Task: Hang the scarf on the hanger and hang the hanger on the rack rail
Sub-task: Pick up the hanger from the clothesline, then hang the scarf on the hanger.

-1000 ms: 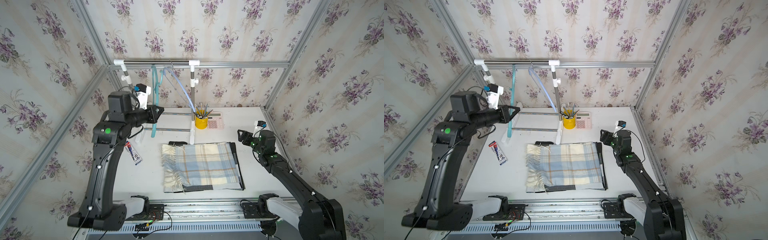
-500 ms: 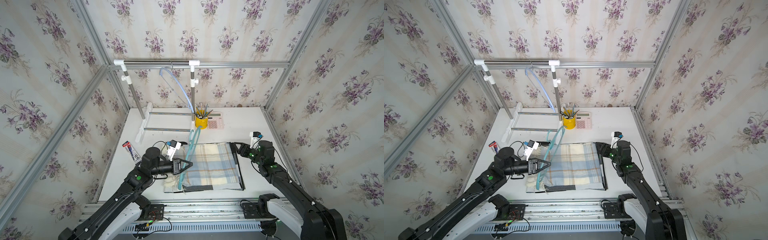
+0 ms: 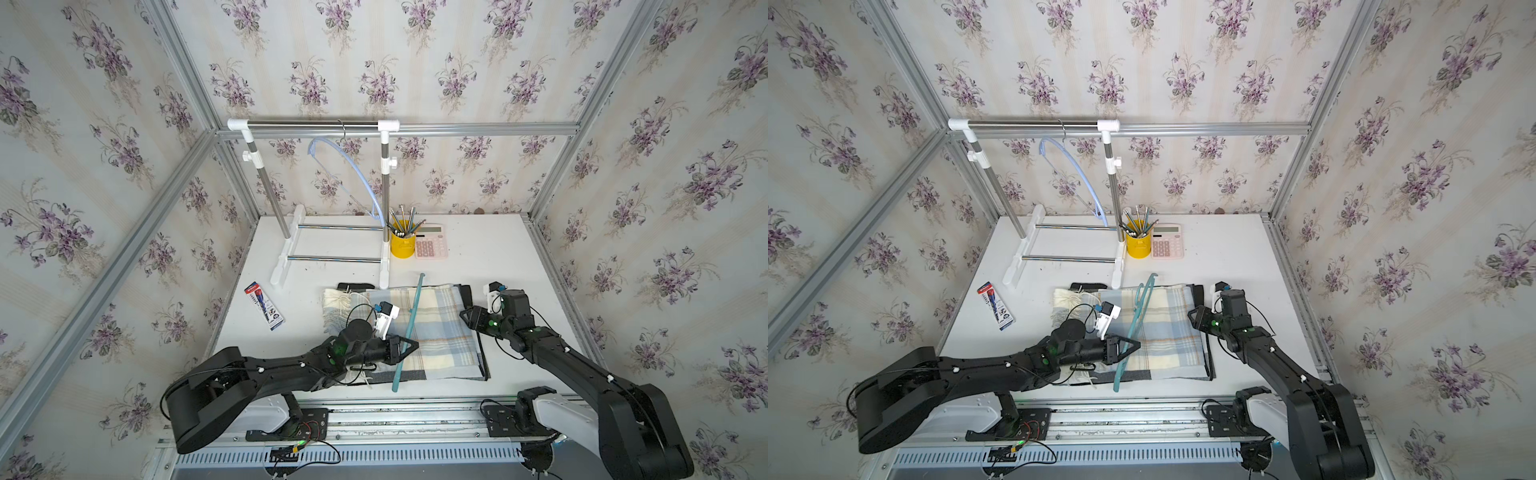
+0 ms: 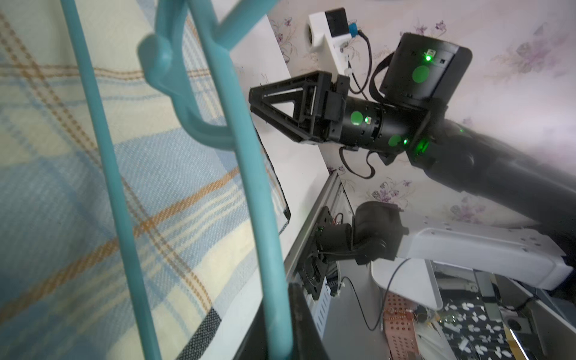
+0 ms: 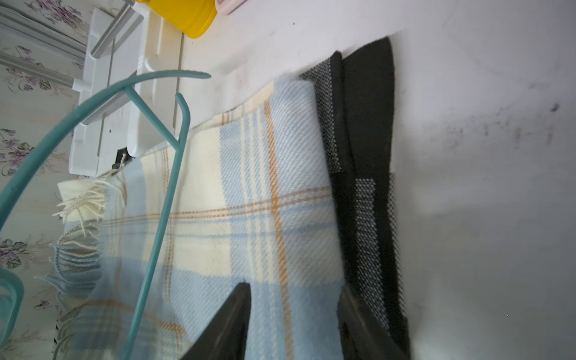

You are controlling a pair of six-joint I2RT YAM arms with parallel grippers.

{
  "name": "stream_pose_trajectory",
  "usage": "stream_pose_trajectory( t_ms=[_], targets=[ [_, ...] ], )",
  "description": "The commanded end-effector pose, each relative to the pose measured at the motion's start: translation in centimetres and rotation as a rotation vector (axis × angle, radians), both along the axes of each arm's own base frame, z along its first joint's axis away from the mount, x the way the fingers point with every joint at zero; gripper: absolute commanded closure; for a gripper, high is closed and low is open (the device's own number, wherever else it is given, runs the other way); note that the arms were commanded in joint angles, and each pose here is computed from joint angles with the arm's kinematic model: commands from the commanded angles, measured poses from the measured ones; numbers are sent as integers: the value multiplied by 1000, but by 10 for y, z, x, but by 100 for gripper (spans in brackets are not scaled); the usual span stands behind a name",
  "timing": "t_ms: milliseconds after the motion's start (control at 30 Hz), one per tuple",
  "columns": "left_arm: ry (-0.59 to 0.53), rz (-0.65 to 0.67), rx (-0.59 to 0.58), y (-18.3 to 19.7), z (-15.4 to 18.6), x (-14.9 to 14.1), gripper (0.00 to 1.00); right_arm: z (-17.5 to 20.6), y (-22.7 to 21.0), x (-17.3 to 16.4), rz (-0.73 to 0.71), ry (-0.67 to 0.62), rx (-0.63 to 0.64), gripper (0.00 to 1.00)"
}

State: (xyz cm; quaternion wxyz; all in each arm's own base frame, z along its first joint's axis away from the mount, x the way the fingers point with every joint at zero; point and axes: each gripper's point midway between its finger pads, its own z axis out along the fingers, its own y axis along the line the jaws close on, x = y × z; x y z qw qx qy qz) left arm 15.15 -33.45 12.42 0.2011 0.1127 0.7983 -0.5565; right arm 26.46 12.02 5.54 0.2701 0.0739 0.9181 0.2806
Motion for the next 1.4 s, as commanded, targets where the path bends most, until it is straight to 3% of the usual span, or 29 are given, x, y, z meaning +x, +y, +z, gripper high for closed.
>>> stream_pose_trajectory(
  t_ms=[0,167,267,367,400,600,733,900,1100,1233,1367],
  targets=[
    [-64,78,-118,-5,22,17,100,-6,4,1,18,14,-37,50],
    [-33,90,-104,-4,2,18,100,-14,15,0,58,34,-111,51],
    [-14,95,-85,-3,-8,17,100,-14,22,0,79,33,-111,66],
    [1,106,-66,0,-17,18,100,-8,31,0,112,17,-95,97],
    [3,107,-61,1,-18,18,100,-3,38,0,137,4,-73,100],
    [8,126,-46,7,-24,17,100,69,101,-8,286,-153,257,100],
    [18,131,-39,9,-26,16,100,81,153,-35,391,-94,467,100],
    [34,144,-31,15,-29,14,100,61,196,-50,452,-47,405,100],
    [62,176,54,28,-32,13,98,32,211,-45,432,19,393,100],
    [70,221,216,47,-41,13,85,25,217,-39,433,19,384,100],
    [63,262,286,64,-44,13,71,25,223,-33,436,12,393,100]
  ],
)
